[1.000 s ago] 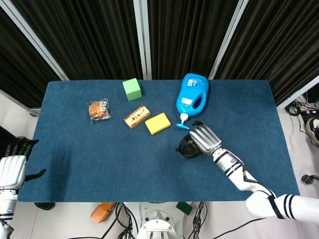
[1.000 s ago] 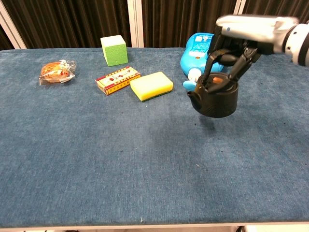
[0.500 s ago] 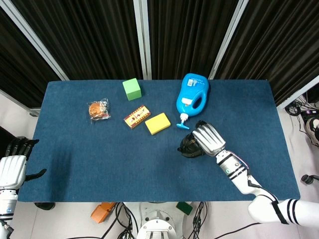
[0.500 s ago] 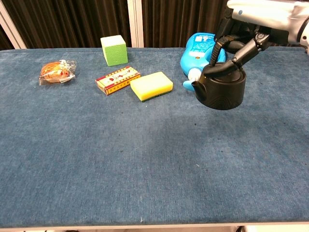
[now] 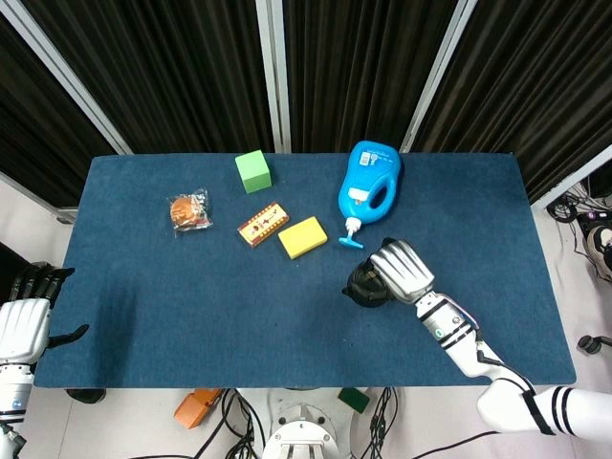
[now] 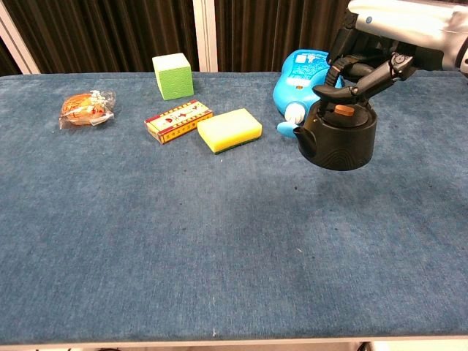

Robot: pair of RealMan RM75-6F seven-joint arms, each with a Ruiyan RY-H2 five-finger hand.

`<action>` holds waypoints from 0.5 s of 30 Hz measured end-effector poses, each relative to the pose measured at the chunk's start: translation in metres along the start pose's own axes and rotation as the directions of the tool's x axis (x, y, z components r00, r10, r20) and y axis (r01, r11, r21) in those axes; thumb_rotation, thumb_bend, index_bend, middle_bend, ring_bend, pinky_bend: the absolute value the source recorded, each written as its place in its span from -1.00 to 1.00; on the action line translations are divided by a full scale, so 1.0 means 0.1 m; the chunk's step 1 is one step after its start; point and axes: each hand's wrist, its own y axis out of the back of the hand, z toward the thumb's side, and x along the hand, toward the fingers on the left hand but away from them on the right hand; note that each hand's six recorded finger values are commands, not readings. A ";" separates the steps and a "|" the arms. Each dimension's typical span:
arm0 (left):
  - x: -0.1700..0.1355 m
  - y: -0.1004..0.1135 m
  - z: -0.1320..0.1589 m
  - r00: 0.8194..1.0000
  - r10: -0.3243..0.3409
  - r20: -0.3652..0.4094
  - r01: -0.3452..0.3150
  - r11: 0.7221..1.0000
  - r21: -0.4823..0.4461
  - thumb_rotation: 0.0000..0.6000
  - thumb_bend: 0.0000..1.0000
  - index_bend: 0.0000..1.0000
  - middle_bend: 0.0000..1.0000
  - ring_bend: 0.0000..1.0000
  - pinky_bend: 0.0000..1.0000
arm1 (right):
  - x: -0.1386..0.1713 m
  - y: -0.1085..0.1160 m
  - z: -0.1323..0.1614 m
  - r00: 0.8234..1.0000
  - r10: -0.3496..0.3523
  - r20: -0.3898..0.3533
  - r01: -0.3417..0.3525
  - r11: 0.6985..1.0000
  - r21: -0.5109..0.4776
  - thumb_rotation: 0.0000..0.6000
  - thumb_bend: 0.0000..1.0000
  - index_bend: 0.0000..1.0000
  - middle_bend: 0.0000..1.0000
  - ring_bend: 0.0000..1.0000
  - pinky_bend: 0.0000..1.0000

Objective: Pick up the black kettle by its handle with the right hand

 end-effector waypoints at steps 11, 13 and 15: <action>0.02 -0.01 0.02 1.000 -0.002 0.006 0.002 1.000 -0.001 1.00 -0.97 -0.66 -0.65 -0.80 -1.00 | -0.03 -0.07 0.06 1.000 0.015 -0.015 -0.013 0.993 0.118 0.49 0.02 1.00 1.00 1.00 0.15; 0.02 -0.01 0.02 1.000 -0.001 0.006 0.001 1.000 -0.001 1.00 -0.97 -0.66 -0.65 -0.80 -1.00 | -0.05 -0.08 0.08 1.000 0.020 -0.022 -0.017 0.990 0.142 0.49 0.02 1.00 1.00 1.00 0.15; 0.02 -0.02 0.02 1.000 -0.003 0.005 0.003 1.000 -0.002 1.00 -0.97 -0.66 -0.65 -0.80 -1.00 | -0.05 -0.09 0.09 0.999 0.027 -0.029 -0.022 0.986 0.167 0.49 0.02 1.00 1.00 1.00 0.15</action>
